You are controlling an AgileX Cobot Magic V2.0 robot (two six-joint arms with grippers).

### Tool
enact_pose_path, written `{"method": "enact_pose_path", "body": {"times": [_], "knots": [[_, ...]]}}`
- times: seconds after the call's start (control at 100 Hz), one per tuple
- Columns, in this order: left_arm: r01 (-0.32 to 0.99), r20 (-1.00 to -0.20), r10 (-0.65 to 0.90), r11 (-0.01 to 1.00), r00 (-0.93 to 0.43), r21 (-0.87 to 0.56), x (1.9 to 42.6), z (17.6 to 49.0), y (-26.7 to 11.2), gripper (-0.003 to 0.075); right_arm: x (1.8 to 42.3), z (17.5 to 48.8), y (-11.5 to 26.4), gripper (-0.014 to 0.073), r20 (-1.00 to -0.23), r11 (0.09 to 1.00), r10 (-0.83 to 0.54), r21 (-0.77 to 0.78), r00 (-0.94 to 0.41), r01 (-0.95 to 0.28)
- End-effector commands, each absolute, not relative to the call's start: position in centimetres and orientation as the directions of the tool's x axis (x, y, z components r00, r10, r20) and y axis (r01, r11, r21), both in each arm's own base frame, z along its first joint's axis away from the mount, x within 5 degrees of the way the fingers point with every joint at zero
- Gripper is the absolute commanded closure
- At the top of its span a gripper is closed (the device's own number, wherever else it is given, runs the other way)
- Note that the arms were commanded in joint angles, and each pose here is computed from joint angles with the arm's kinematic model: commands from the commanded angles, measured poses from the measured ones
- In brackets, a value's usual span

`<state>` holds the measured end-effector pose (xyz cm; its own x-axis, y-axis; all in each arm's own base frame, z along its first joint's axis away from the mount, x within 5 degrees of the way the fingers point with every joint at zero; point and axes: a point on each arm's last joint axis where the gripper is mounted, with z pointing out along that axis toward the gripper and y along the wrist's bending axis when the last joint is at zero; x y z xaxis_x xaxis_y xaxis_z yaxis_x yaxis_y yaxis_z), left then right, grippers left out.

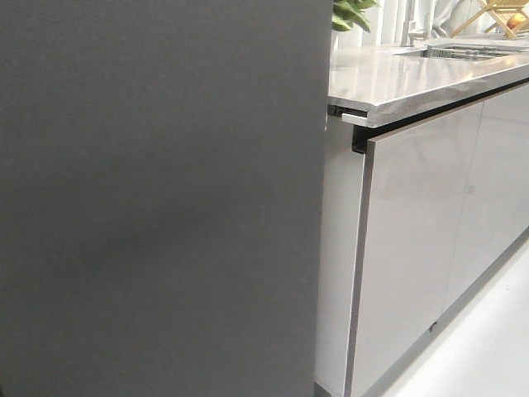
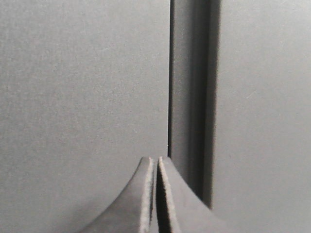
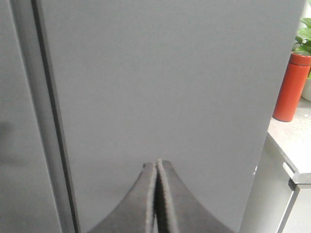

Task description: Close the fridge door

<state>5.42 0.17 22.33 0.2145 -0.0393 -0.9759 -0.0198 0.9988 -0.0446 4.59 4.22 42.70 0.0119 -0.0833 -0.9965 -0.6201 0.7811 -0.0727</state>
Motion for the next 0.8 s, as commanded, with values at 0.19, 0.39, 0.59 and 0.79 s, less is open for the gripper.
{"method": "enact_pose_path", "body": {"times": [0.19, 0.39, 0.59, 0.79], "knots": [[-0.011, -0.964, -0.048, 0.999, 0.263, -0.053, 5.4, 21.9, 0.2, 0.0740, 3.8, 43.8, 3.6, 0.0640, -0.995, 0.798, -0.022, -0.073, 0.093, -0.598], [-0.011, -0.964, -0.048, 0.999, 0.263, -0.053, 5.4, 21.9, 0.2, 0.0740, 3.8, 43.6, 3.6, 0.0640, -0.996, 0.794, -0.034, -0.074, 0.077, -0.604], [-0.011, -0.964, -0.048, 0.999, 0.263, -0.053, 5.4, 21.9, 0.2, 0.0740, 3.8, 43.7, 3.5, 0.0639, -0.995, 0.801, -0.044, -0.092, 0.094, -0.591], [-0.011, -0.964, -0.048, 0.999, 0.263, -0.053, 5.4, 21.9, 0.2, 0.0740, 3.7, 42.8, 2.9, 0.0639, -0.989, 0.846, -0.052, -0.116, 0.136, -0.521]]}}
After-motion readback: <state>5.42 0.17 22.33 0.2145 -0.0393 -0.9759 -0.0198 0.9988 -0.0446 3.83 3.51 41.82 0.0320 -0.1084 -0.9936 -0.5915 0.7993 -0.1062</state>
